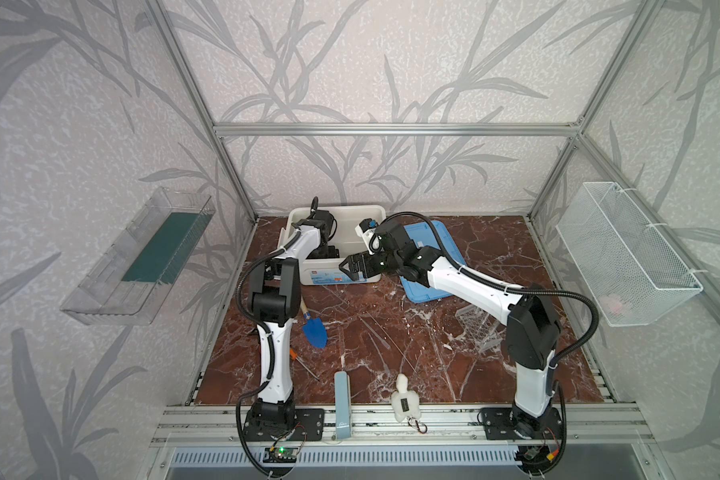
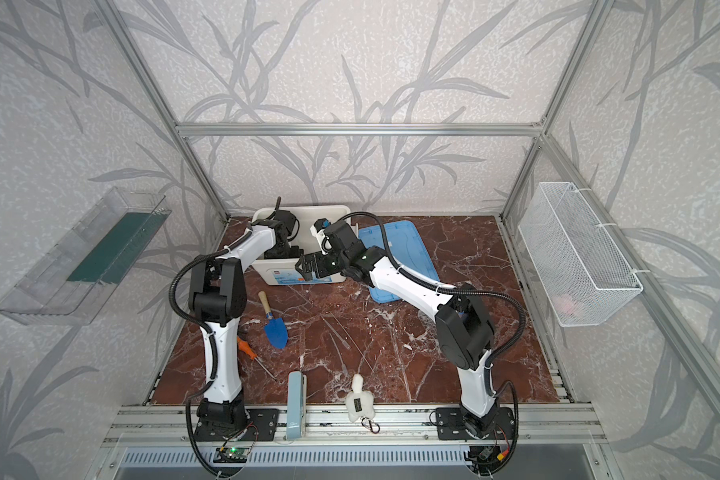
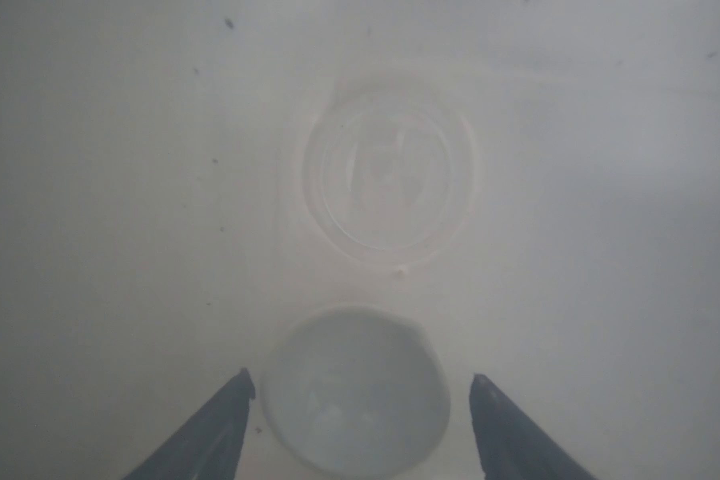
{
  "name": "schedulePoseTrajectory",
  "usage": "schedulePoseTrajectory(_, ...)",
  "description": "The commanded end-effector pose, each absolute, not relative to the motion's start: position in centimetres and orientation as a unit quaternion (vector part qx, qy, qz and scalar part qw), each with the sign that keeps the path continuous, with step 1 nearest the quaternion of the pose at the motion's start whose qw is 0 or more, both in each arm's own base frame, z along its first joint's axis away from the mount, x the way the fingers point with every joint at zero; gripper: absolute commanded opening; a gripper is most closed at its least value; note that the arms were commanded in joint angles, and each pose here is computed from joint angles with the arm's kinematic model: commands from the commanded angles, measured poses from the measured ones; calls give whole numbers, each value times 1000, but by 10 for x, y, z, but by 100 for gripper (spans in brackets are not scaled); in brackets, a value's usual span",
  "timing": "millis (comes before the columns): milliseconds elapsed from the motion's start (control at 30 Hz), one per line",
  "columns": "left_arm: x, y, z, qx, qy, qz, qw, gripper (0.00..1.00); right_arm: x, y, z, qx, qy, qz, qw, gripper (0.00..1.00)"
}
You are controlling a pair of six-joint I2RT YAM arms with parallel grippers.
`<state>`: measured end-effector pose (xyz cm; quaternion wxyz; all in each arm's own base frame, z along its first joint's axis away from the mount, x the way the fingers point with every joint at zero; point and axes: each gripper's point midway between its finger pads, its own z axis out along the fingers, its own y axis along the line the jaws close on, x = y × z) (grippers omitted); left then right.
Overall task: Organize the chemistry lab equipment
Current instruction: 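Move both grippers back down toward the tools nearer the robot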
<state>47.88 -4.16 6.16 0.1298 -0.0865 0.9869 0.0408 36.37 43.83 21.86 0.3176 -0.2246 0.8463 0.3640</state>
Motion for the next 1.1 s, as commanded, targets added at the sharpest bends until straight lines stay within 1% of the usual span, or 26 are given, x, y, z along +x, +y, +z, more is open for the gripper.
schedulePoseTrajectory(0, 478, -43, 143, -95, 976, 30, 192, 88, 353, 433, 255, -230, 830, 381, 336, 98)
schedulePoseTrajectory(133, 470, -48, 186, -89, 970, 12, 225, 90, 346, 422, 277, -233, 822, 379, 355, 98)
schedulePoseTrajectory(267, 461, -51, 209, -78, 967, -3, 244, 90, 340, 408, 296, -235, 816, 371, 375, 98)
schedulePoseTrajectory(333, 452, -59, 221, -77, 967, -30, 243, 90, 335, 402, 297, -237, 817, 366, 376, 98)
schedulePoseTrajectory(400, 445, -71, 239, -74, 960, -61, 263, 87, 325, 387, 314, -233, 811, 366, 392, 98)
schedulePoseTrajectory(467, 433, -82, 261, -68, 952, -83, 286, 84, 316, 369, 321, -223, 813, 357, 403, 99)
schedulePoseTrajectory(533, 416, -96, 283, -70, 942, -132, 299, 81, 304, 344, 323, -209, 821, 340, 409, 100)
schedulePoseTrajectory(600, 399, -112, 299, -64, 931, -177, 313, 78, 293, 317, 322, -190, 832, 319, 413, 99)
schedulePoseTrajectory(733, 359, -138, 322, -36, 918, -199, 342, 76, 270, 264, 311, -148, 854, 287, 408, 99)
schedulePoseTrajectory(833, 327, -159, 322, -27, 911, -227, 342, 72, 256, 230, 299, -118, 867, 260, 409, 99)
schedulePoseTrajectory(933, 296, -187, 304, -25, 908, -268, 320, 67, 244, 206, 280, -98, 880, 244, 397, 99)
schedulePoseTrajectory(1033, 272, -208, 275, -31, 912, -282, 297, 50, 232, 194, 259, -92, 890, 236, 378, 99)
schedulePoseTrajectory(1067, 266, -213, 264, -30, 915, -279, 289, 50, 227, 192, 254, -91, 892, 237, 373, 99)
